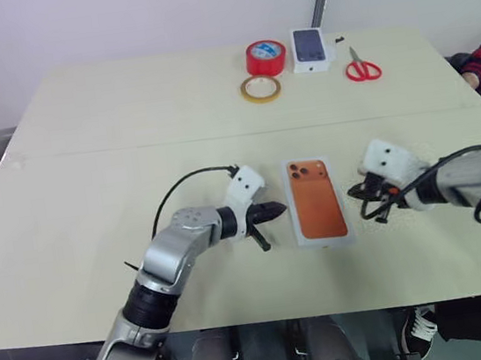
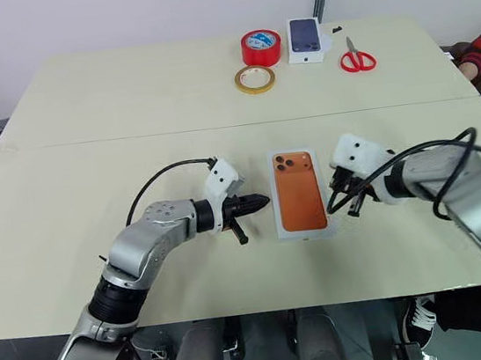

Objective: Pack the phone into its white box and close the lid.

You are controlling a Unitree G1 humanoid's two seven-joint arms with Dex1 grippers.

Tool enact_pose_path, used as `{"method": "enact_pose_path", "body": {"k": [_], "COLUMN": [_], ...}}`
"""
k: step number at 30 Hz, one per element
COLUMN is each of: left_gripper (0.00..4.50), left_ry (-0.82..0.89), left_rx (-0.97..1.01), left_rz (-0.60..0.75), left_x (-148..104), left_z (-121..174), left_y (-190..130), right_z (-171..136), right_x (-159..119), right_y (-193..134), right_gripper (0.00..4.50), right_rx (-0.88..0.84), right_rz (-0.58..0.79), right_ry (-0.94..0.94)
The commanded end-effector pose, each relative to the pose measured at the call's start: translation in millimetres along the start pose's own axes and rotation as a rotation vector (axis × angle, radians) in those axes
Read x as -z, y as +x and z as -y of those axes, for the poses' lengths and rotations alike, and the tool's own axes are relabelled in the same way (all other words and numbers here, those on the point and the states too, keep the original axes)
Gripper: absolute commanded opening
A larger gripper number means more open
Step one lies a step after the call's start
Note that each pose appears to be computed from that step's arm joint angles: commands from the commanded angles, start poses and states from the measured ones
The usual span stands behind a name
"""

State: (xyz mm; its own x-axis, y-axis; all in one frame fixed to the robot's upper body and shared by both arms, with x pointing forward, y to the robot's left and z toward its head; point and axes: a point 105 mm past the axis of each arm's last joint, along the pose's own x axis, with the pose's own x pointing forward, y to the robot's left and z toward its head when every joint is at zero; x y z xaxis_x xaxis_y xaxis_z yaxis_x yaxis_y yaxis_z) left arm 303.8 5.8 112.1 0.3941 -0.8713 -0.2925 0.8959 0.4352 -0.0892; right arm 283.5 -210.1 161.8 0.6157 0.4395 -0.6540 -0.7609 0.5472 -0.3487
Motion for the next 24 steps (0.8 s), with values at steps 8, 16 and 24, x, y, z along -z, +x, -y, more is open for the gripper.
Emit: {"method": "enact_pose_path", "body": {"k": [8, 16, 24], "left_gripper": [0.00, 0.00, 0.00], "left_ry": [0.035, 0.060, 0.074], "left_rx": [-0.007, -0.010, -0.066], "left_rz": [0.122, -0.021, -0.017], "left_x": [-40, -14, -14], "left_z": [-6, -5, -15], "left_y": [9, 33, 25], "right_z": [-43, -56, -37], "right_x": [-13, 4, -3], "right_y": [3, 18, 15], "right_gripper": [0.05, 0.05, 0.05], "right_rx": [-0.141, -0.157, -0.073], "right_rz": [0.088, 0.010, 0.062], "right_ry": [-0.003, 0.062, 0.052]}}
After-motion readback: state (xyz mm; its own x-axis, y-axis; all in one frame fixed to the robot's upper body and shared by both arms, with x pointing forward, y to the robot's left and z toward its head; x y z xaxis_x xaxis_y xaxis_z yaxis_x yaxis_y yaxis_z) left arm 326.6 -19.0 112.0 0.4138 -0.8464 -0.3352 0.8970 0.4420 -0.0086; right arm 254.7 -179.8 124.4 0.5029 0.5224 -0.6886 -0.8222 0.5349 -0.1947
